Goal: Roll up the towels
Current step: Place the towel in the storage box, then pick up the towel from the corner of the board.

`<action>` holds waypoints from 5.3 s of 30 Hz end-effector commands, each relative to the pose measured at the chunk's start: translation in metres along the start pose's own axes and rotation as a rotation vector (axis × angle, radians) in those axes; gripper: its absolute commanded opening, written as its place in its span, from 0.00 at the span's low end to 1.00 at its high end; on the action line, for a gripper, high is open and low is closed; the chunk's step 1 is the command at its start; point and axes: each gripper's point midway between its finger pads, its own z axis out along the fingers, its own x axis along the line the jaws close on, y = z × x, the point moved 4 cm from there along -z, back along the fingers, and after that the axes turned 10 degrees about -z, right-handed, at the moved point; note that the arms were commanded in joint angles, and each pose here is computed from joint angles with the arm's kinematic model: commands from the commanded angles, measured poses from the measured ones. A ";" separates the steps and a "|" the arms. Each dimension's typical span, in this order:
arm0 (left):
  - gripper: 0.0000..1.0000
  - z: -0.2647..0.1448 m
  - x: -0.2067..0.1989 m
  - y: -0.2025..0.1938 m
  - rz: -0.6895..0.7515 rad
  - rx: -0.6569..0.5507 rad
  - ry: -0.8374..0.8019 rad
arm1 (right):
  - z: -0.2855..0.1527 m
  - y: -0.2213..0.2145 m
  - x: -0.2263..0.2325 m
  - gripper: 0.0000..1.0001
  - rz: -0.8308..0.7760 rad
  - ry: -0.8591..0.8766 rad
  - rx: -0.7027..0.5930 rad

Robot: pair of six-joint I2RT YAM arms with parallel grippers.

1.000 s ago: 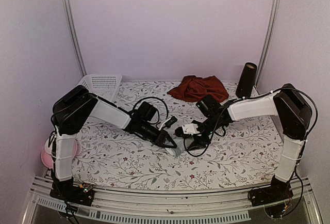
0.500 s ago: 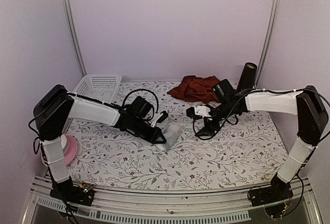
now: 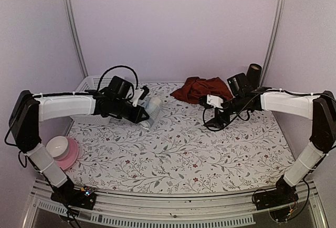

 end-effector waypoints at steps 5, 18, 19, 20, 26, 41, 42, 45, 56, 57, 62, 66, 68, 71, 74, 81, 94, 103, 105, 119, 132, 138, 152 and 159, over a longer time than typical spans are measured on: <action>0.00 -0.076 0.069 0.059 -0.020 -0.176 0.031 | 0.007 -0.009 0.003 0.89 0.015 0.003 0.025; 0.00 -0.134 0.203 0.082 -0.159 -0.199 0.128 | 0.006 -0.011 0.007 0.99 0.005 0.024 0.044; 0.00 -0.134 0.211 0.080 -0.174 -0.192 0.128 | 0.006 -0.010 0.007 0.99 0.007 0.028 0.038; 0.00 -0.132 0.218 0.076 -0.190 -0.176 0.126 | 0.006 -0.009 0.008 0.99 0.011 0.034 0.033; 0.00 -0.104 0.238 0.058 -0.249 -0.055 0.077 | 0.011 -0.007 0.012 0.99 -0.002 0.048 0.039; 0.00 -0.069 0.267 0.011 -0.398 0.059 -0.012 | 0.016 0.003 0.021 0.99 -0.041 0.062 0.042; 0.00 -0.068 0.266 0.007 -0.407 0.066 -0.016 | 0.016 0.003 0.021 0.99 -0.043 0.062 0.045; 0.00 -0.063 0.263 -0.005 -0.430 0.083 -0.037 | 0.017 0.005 0.022 0.99 -0.053 0.060 0.050; 0.00 -0.039 0.268 -0.037 -0.519 0.163 -0.063 | 0.026 0.002 0.029 0.99 -0.071 0.073 0.082; 0.00 -0.038 0.269 -0.040 -0.525 0.171 -0.059 | 0.026 0.002 0.029 0.99 -0.073 0.074 0.084; 0.00 -0.035 0.277 -0.045 -0.547 0.192 -0.005 | 0.027 0.002 0.030 0.99 -0.081 0.074 0.089; 0.23 -0.040 0.279 -0.042 -0.541 0.183 0.026 | 0.028 0.002 0.031 0.99 -0.079 0.078 0.090; 0.32 -0.043 0.280 -0.040 -0.535 0.178 0.042 | 0.029 0.003 0.031 0.99 -0.082 0.079 0.089; 0.41 -0.047 0.282 -0.037 -0.533 0.167 0.066 | 0.028 0.004 0.032 0.99 -0.083 0.080 0.088; 0.45 -0.052 0.282 -0.031 -0.526 0.148 0.083 | 0.028 0.006 0.032 0.99 -0.086 0.082 0.085; 0.57 -0.079 0.282 -0.001 -0.481 0.042 0.146 | 0.029 0.006 0.033 0.99 -0.086 0.086 0.088; 0.35 -0.075 0.274 0.011 -0.449 -0.036 0.086 | 0.035 -0.001 0.035 0.99 -0.082 0.094 0.115; 0.12 -0.069 0.255 0.034 -0.386 -0.094 -0.009 | 0.039 -0.006 0.036 0.99 -0.080 0.099 0.133; 0.12 -0.068 0.249 0.037 -0.377 -0.096 0.003 | 0.040 -0.007 0.035 0.99 -0.081 0.091 0.139; 0.19 -0.084 0.124 0.084 -0.076 -0.191 0.304 | 0.023 -0.049 -0.042 0.99 0.195 -0.218 0.231; 0.48 -0.066 0.001 0.050 0.233 -0.123 0.274 | -0.015 -0.137 -0.119 0.99 0.352 -0.520 0.447; 0.53 -0.047 -0.035 0.021 0.326 -0.048 0.210 | 0.014 -0.171 -0.145 0.99 0.340 -0.520 0.558; 0.71 -0.048 -0.068 0.003 0.411 -0.092 0.132 | 0.067 -0.207 -0.155 0.58 0.412 -0.455 0.604; 0.87 -0.044 -0.073 -0.002 0.440 -0.125 0.086 | 0.061 -0.178 -0.147 0.03 0.395 -0.324 0.493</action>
